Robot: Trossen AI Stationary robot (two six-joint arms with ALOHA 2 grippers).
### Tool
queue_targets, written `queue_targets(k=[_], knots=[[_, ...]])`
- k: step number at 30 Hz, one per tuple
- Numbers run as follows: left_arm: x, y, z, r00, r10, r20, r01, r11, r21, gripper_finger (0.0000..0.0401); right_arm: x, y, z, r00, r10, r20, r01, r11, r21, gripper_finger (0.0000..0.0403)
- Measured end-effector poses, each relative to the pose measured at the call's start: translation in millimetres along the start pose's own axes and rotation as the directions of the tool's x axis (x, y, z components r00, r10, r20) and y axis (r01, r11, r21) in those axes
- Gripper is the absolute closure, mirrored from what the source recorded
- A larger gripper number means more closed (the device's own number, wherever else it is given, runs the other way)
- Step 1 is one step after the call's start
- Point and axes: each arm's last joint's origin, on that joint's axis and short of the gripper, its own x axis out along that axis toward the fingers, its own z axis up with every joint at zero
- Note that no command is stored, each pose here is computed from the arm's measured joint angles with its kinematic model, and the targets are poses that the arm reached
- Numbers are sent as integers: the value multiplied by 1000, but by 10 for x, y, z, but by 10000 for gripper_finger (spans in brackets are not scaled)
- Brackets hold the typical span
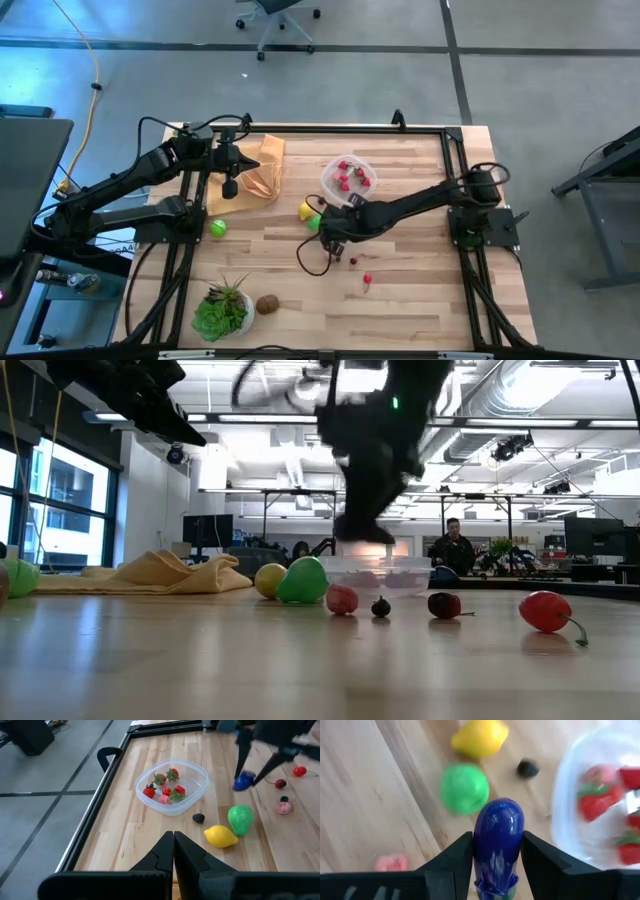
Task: Pick and placing Produce into tupperware
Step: Put the purple eggplant into the transparent container
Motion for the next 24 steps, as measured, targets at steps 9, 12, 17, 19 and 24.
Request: queue_targets(k=[9,12,17,19,24], knots=[[-1,0,1,1000,0,0,0,1000,0,398,-488,-343,426,986,-149,70,148,989,23,263],[-1,0,1,1000,0,0,0,1000,0,398,-484,-549,566,983,-175,57,172,984,43,263],[-1,0,0,1000,0,0,0,1000,0,398,-254,-1016,636,980,-182,-74,190,976,109,263],[-1,0,1,1000,0,0,0,1000,0,398,-102,-1211,605,975,-163,-148,184,973,142,263],[-1,0,1,1000,0,0,0,1000,0,398,197,-1565,551,976,-72,-205,121,965,235,263]])
